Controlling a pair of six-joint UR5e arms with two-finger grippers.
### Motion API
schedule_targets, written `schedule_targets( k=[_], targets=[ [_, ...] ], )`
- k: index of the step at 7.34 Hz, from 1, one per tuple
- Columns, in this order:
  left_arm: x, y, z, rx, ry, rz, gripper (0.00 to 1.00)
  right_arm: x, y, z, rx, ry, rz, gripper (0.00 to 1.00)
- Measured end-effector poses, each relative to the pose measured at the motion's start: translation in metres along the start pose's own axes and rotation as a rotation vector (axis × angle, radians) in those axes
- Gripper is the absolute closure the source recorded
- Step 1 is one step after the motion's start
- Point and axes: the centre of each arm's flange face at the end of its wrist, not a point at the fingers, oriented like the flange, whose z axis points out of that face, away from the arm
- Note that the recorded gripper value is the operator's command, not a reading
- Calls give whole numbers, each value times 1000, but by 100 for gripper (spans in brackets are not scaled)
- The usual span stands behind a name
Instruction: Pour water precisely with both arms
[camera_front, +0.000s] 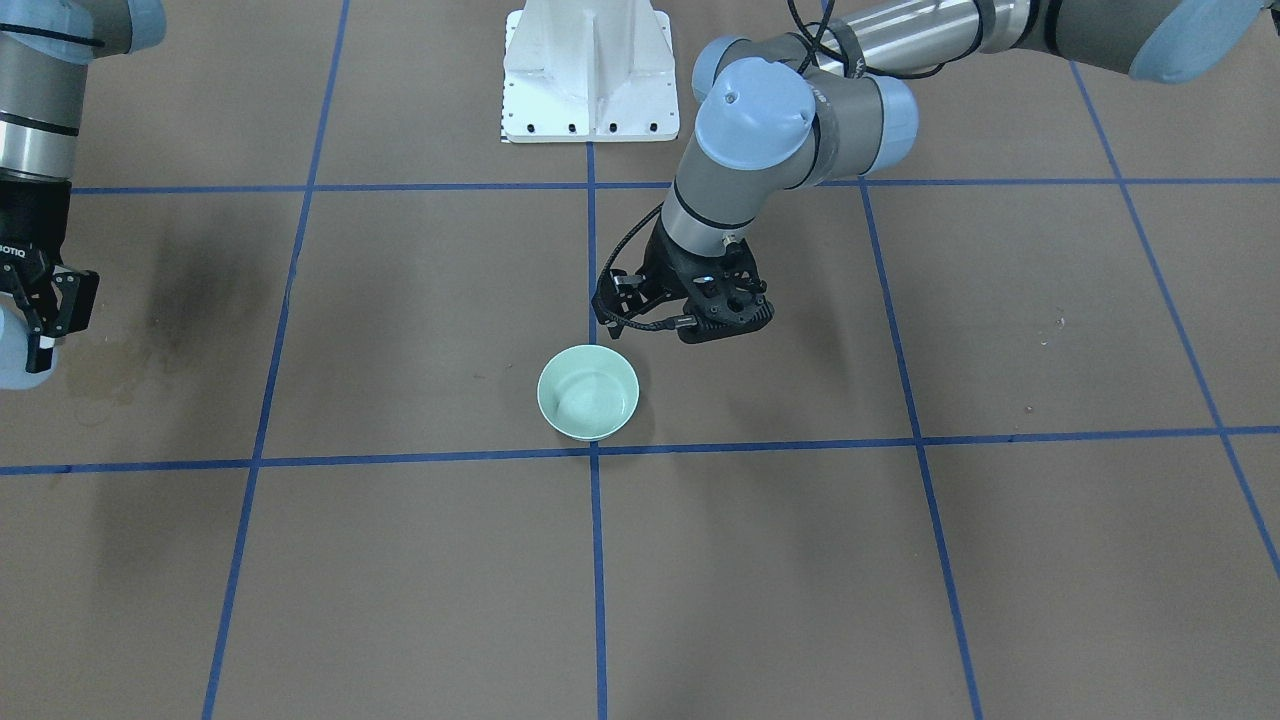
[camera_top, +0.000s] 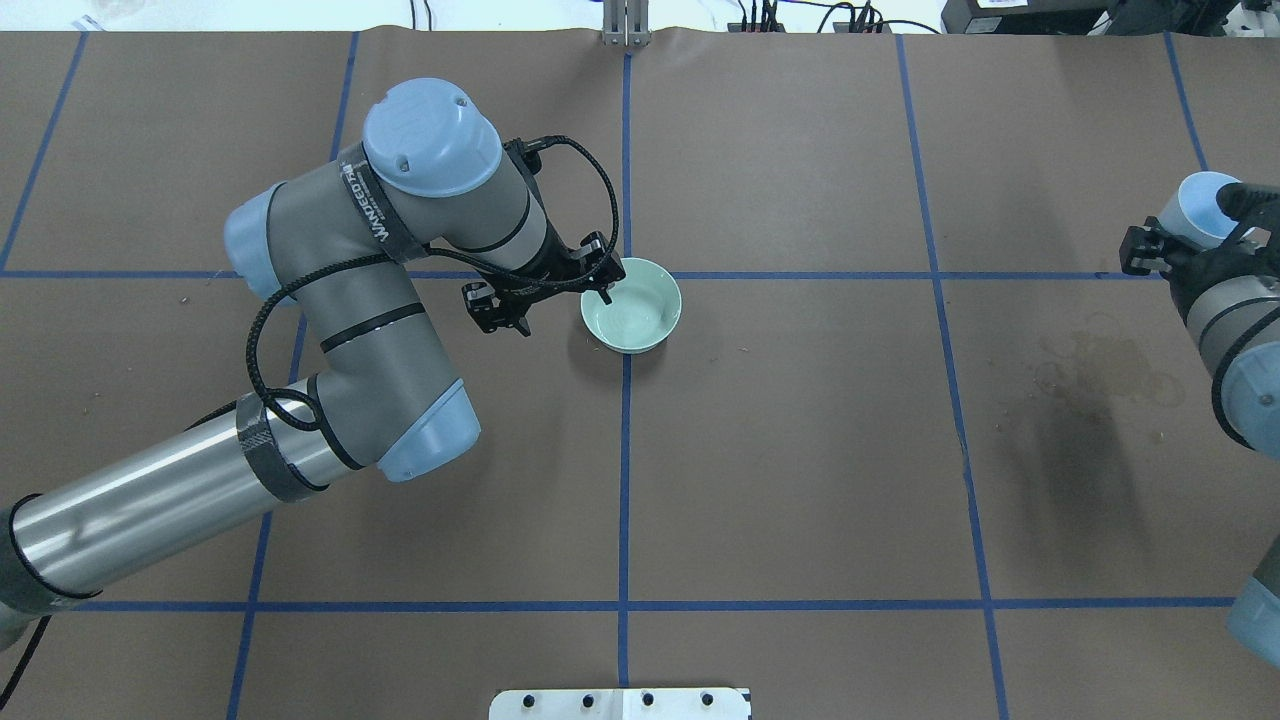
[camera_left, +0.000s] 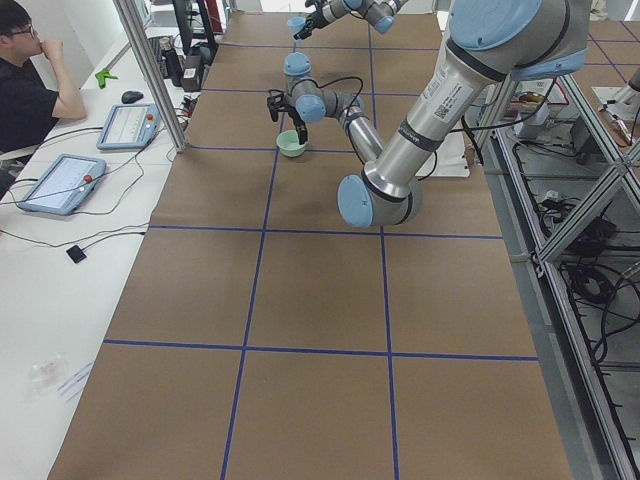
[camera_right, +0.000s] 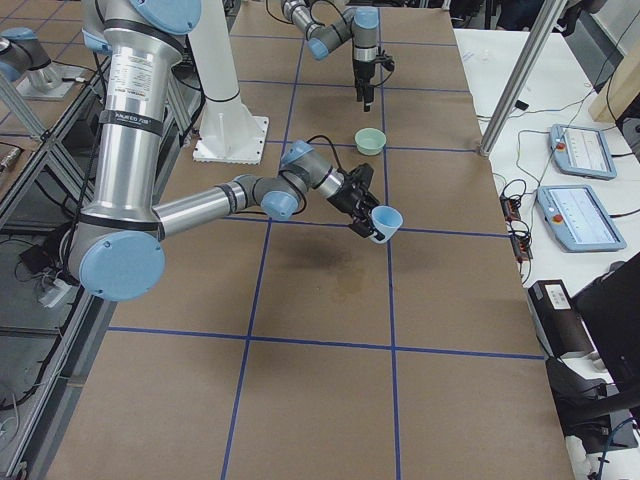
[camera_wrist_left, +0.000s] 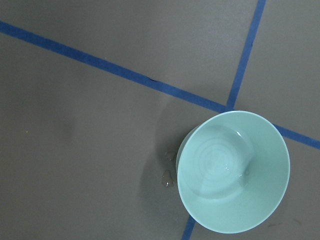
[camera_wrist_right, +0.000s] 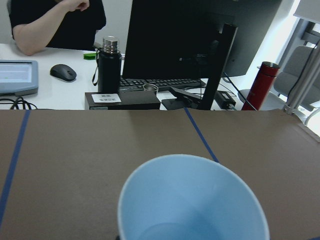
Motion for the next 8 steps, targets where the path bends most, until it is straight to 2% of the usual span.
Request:
schedule_targets(
  k=[1,2,3,4,5,6,8],
  targets=[
    [-13,-10,-8,15,-2,31,0,-18,-14,-6,10,-91,-61,100],
    [-31,-19,-14,27,-9,61,0,-45,-33,-13,44,-178,-107,100],
    [-47,-28,-19,38,-17,88,0,-75,-47,-20,51,-274,-122,100],
    [-57,-37,-24,50,-23,107,0,-107,-55,-22,9,-376,-138,100],
    [-63,-45,-29,60,-26,115,0,-142,-64,-20,-16,-453,-162,100],
    [-70,-53,-33,68,-32,127,0,-180,-69,-20,-26,-510,-192,100],
    [-92,-68,-37,81,-52,154,0,-249,-72,-31,-81,-609,-284,100]
  ],
)
